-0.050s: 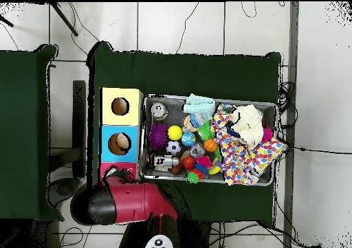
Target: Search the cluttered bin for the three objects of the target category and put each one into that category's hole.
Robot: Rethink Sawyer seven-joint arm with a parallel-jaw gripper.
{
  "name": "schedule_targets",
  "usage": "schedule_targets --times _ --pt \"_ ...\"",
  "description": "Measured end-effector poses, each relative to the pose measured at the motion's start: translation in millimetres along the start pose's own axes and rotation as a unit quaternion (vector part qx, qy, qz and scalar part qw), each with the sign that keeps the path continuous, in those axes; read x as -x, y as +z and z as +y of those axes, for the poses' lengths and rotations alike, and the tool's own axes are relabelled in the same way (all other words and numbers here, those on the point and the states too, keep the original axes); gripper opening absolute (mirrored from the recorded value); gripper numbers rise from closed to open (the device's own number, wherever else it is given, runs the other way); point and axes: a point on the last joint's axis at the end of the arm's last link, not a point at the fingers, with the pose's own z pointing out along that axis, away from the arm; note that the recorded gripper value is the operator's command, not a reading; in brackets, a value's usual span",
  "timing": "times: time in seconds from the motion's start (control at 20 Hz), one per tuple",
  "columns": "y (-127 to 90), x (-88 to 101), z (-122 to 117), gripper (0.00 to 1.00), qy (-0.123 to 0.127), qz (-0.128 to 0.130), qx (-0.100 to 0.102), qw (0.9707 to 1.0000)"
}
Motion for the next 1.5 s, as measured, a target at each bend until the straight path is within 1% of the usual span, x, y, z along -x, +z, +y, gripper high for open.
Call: schedule_targets --times 0.1,0.25,0.35,0.65,1.2,1.4,1.5 --pt "0 -5.7 0 0.00 -0.003 0.002 -0.001 1.0000" --pt "-2 -21.2 0 0.00 -0.013 0.007 -0.004 0.9999" --pt "-3 -26.1 -2 0.00 -0.014 0.009 -0.005 0.9998" --pt "-8 -34.6 -9 0.00 -0.014 0.012 -0.007 0.9998" --pt "-5 -40.5 -12 0.00 -0.016 0.017 -0.010 0.9997" --pt "0 -48.2 -10 0.00 -0.023 0.018 -0.013 0.9995" --pt "2 -51.6 -7 0.00 -0.029 0.014 -0.012 0.9994"
